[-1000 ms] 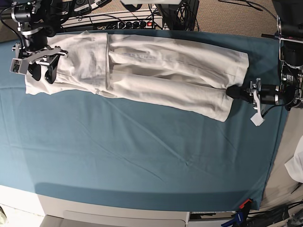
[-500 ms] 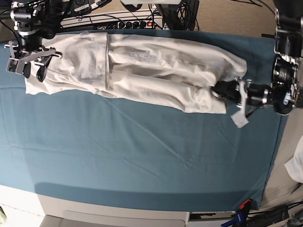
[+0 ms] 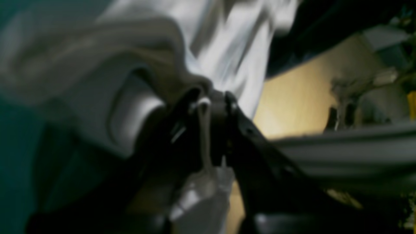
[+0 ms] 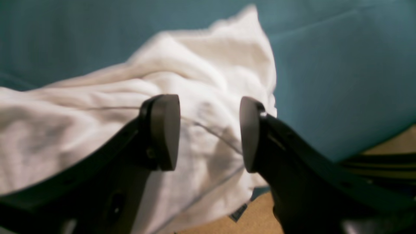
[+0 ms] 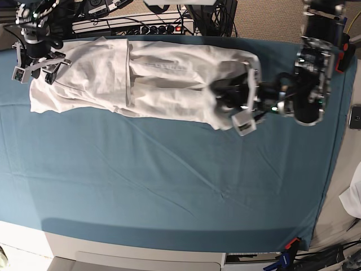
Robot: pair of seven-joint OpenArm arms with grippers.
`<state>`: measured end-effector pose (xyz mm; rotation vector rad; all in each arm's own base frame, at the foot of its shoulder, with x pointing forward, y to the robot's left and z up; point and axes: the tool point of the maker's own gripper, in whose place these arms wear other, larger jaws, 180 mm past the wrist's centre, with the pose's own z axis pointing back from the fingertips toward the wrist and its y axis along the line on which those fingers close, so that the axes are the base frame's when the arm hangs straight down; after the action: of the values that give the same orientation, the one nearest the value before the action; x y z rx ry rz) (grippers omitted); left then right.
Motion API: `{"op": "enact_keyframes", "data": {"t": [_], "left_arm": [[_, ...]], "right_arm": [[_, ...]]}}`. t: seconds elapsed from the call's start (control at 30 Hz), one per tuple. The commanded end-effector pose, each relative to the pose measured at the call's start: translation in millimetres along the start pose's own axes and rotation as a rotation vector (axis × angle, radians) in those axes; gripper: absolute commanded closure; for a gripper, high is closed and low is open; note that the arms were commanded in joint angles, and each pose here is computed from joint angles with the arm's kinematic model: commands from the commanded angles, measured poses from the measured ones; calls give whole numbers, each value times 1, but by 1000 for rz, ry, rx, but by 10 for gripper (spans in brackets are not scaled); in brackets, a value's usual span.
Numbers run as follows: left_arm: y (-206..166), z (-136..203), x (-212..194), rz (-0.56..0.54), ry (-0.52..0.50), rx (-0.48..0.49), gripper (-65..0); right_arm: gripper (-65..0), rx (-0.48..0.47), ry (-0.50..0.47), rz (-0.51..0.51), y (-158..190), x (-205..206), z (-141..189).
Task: Fold the T-shirt properly
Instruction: 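Grasp the hem end with the left gripper and fold it toward the collar end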
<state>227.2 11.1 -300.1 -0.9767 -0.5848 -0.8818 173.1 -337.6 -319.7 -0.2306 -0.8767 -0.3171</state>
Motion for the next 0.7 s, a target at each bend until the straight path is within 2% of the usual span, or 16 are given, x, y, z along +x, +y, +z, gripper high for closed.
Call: {"op": "enact_keyframes", "data": {"t": [0.0, 0.13, 0.33, 0.67], "left_arm": [[-4, 0, 21, -31, -68, -10, 0], [-15, -19, 40, -31, -145, -45, 0], [-32, -40, 62, -23, -231, -111, 0], [-92, -112, 82, -133, -200, -228, 0]], "right_arm": [[-294, 7, -40, 2, -1, 11, 1], [-294, 51, -51, -13, 6, 12, 0], [-294, 54, -52, -9, 7, 12, 0], [-294, 54, -42, -9, 7, 10, 0]]}}
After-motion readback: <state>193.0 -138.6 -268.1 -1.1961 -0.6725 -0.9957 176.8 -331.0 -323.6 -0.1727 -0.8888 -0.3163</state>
